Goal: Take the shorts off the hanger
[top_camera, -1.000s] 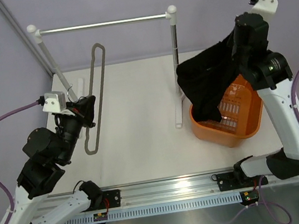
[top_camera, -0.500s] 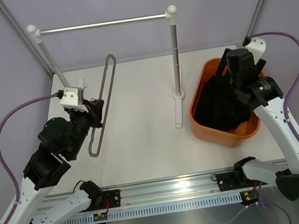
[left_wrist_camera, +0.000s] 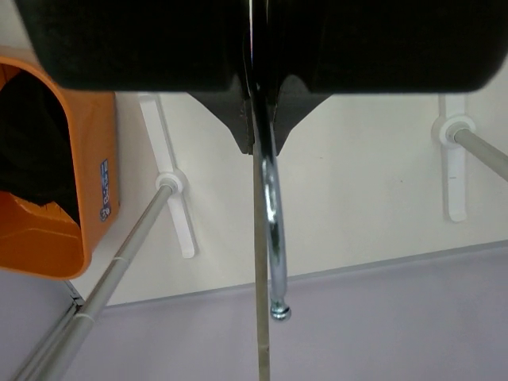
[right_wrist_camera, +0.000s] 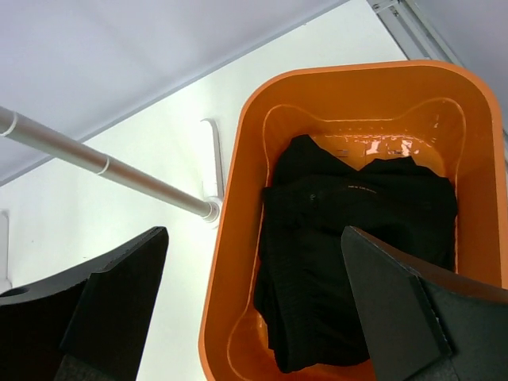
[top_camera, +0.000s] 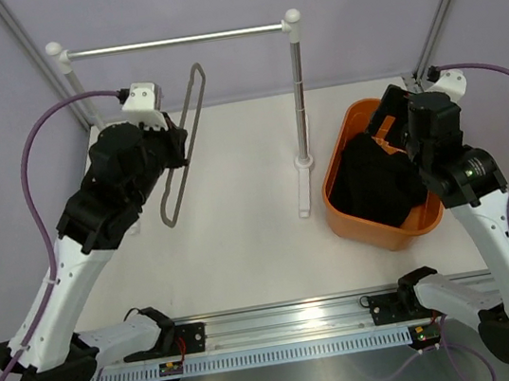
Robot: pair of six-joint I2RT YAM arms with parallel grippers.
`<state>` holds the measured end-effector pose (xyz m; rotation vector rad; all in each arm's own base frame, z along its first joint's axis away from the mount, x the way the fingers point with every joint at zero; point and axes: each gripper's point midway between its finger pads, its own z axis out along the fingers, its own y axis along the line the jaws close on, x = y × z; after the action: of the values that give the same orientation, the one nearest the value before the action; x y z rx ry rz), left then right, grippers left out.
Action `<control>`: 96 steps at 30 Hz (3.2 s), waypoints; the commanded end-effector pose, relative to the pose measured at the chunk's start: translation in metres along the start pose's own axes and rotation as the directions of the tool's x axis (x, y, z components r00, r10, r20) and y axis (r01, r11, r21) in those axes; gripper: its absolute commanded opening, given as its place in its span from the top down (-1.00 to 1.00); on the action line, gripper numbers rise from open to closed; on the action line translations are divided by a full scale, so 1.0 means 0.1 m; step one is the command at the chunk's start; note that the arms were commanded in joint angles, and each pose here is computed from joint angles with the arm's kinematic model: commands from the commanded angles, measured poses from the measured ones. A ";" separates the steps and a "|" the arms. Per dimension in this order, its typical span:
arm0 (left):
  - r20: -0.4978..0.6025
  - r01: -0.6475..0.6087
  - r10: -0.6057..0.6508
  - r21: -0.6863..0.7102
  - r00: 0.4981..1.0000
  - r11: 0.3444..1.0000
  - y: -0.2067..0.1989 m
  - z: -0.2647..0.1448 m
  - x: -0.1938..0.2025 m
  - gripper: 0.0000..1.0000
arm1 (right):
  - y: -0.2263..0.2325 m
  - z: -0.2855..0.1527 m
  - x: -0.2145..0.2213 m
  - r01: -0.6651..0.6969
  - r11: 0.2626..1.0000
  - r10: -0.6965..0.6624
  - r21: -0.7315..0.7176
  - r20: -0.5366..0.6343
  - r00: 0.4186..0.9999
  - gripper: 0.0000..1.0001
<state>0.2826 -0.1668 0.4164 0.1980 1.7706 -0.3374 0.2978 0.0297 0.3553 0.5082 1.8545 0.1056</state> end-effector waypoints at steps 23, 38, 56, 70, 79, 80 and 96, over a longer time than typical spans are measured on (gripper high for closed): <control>0.052 0.085 -0.090 0.093 0.995 0.992 0.14 1.07 -0.88 1.00 | 0.40 -0.12 -0.03 0.001 0.972 -0.004 -0.237 -0.012 1.000 -0.98; 0.055 0.099 -0.104 0.076 0.993 0.992 0.24 1.48 -0.93 1.00 | 0.49 -0.07 -0.01 0.014 0.963 -0.021 -0.269 -0.025 0.999 -0.97; -0.002 0.132 -0.133 0.053 0.991 0.990 0.30 1.78 -0.63 1.00 | 0.52 -0.06 0.04 0.018 0.958 -0.031 -0.285 -0.042 0.999 -0.97; 0.059 0.149 -0.152 0.046 0.987 0.988 0.32 1.49 -0.77 0.31 | 0.53 -0.11 0.04 0.019 0.952 -0.031 -0.304 -0.035 0.999 -0.98; 0.092 0.137 -0.141 0.043 0.986 0.990 0.34 1.10 -0.88 -0.03 | 0.53 -0.13 0.05 0.024 0.948 -0.036 -0.316 -0.032 0.999 -0.99; 0.091 0.134 -0.137 0.043 0.986 0.990 0.33 1.06 -0.88 -0.09 | 0.54 -0.13 0.06 0.025 0.947 -0.039 -0.321 -0.036 0.999 -0.99; 0.089 0.150 -0.146 -0.037 0.985 0.988 0.52 0.18 -0.43 -0.38 | 0.58 -0.19 0.31 0.017 0.914 -0.052 -0.405 -0.074 0.996 -0.99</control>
<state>0.3325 -0.1272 0.4495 0.0411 1.7287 -0.4121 0.2932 0.0929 0.3407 0.2231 1.9046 0.4372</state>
